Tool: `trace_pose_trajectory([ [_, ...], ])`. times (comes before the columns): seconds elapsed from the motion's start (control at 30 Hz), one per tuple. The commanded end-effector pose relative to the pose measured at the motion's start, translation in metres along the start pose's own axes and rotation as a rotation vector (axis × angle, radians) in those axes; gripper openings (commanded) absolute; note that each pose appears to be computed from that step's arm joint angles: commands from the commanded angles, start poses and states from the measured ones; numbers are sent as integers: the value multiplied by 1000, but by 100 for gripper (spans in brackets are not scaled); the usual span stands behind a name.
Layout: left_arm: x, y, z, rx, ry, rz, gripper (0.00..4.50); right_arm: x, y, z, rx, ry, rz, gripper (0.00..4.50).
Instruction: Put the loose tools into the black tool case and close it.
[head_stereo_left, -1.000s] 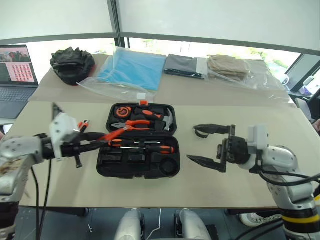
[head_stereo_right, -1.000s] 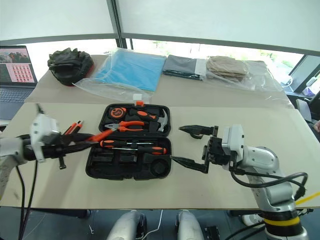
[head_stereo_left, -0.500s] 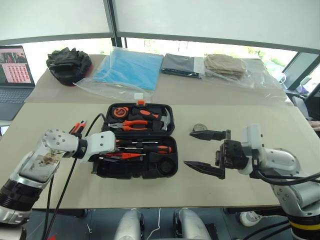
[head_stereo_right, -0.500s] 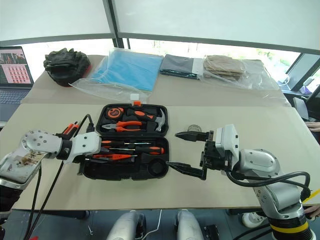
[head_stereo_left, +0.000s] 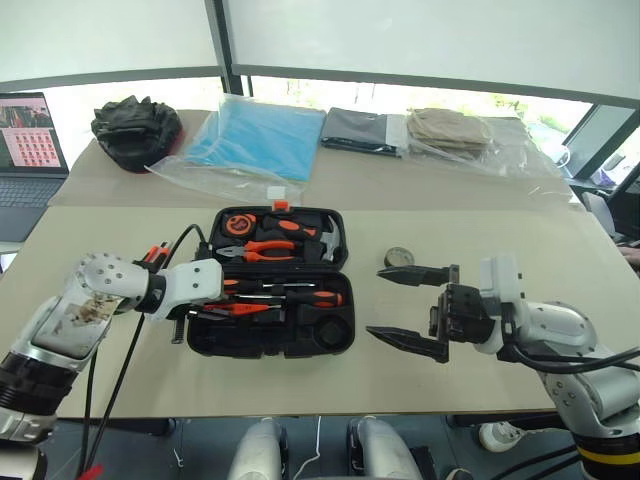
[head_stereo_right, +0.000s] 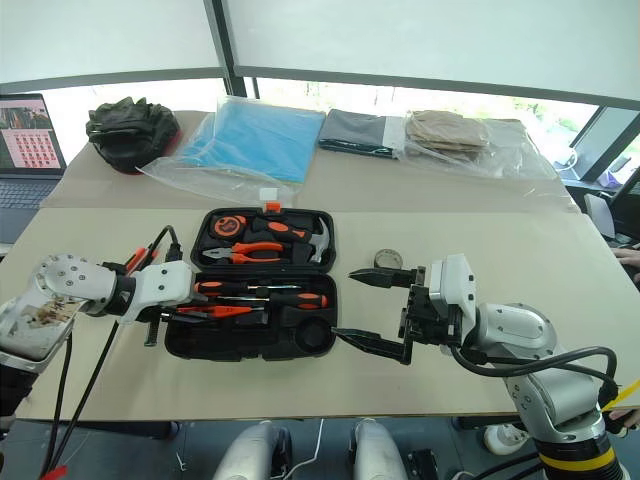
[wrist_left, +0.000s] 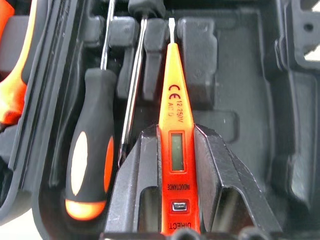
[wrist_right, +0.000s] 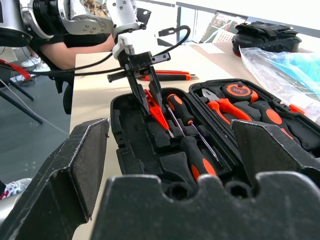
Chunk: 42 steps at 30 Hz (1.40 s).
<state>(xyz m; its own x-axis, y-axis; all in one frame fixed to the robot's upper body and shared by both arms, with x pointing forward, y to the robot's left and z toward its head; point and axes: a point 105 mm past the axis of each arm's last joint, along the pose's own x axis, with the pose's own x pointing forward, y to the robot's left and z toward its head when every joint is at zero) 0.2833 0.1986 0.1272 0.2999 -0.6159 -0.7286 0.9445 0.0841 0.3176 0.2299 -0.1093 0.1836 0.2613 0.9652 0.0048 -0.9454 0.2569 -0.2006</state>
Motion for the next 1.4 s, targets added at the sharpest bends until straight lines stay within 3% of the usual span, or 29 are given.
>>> trace_pose_trajectory([
  [0.03,6,-9,-5,34,36,-85,60,0,1,6,-39,-15,12,450],
  [0.43,26,-6,6,60,23,-145,60,3,1,5,-41,-20,31,450],
  [0.7,22,-13,-14,-2,176,-199,60,6,0,6,-44,-28,33,450],
  [0.87,29,-7,3,-89,56,-136,60,10,0,7,-45,-38,31,450],
  [0.93,26,-6,5,-89,36,-118,147,11,0,8,-44,-41,32,450],
  [1.03,20,-2,15,-35,-66,-79,233,11,0,8,-40,-39,33,450],
  [1.1,13,4,20,-34,-132,-25,313,12,0,7,-34,-36,37,450],
  [1.23,3,10,25,-13,-200,26,313,12,2,6,-21,-31,52,450],
  [1.4,-18,23,37,-33,-388,141,313,13,3,4,-8,-21,70,450],
])
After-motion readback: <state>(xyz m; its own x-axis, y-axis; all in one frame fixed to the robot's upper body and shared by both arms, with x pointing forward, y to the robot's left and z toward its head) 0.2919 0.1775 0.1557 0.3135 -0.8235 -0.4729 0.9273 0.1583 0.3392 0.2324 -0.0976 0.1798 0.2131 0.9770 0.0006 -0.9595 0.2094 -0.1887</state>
